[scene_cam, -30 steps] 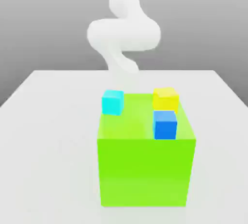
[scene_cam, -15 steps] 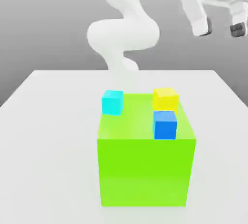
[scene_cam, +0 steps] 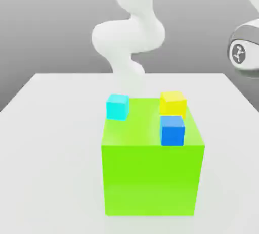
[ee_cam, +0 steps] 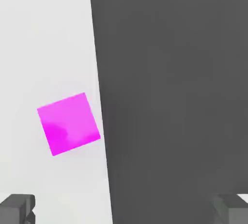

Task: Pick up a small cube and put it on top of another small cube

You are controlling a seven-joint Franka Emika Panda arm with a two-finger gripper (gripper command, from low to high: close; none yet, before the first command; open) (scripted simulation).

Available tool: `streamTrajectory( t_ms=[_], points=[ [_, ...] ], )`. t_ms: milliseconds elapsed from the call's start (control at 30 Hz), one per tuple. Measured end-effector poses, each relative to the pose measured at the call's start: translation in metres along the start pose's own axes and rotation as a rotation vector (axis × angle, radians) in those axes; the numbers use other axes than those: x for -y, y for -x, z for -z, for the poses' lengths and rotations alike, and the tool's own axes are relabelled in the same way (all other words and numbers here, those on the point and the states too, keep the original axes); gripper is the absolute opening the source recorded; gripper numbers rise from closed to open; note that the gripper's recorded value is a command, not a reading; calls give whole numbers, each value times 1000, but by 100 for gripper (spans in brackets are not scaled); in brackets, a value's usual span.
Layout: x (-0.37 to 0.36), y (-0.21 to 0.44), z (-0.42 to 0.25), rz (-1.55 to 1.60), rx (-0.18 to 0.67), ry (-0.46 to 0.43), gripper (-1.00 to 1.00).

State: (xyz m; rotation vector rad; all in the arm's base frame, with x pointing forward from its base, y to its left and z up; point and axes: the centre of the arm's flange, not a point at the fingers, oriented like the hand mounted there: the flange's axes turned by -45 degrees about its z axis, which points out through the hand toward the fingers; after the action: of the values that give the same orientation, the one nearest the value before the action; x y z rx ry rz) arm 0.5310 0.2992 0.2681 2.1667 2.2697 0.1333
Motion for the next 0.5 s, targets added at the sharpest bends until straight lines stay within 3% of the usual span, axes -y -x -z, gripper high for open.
streamTrajectory(
  t_ms=[233, 267, 500],
  points=[
    [23, -24, -121, 193, 51, -66, 0],
    [24, -24, -130, 194, 51, -67, -100],
    [24, -24, -128, 196, 52, -69, -100]
  ],
)
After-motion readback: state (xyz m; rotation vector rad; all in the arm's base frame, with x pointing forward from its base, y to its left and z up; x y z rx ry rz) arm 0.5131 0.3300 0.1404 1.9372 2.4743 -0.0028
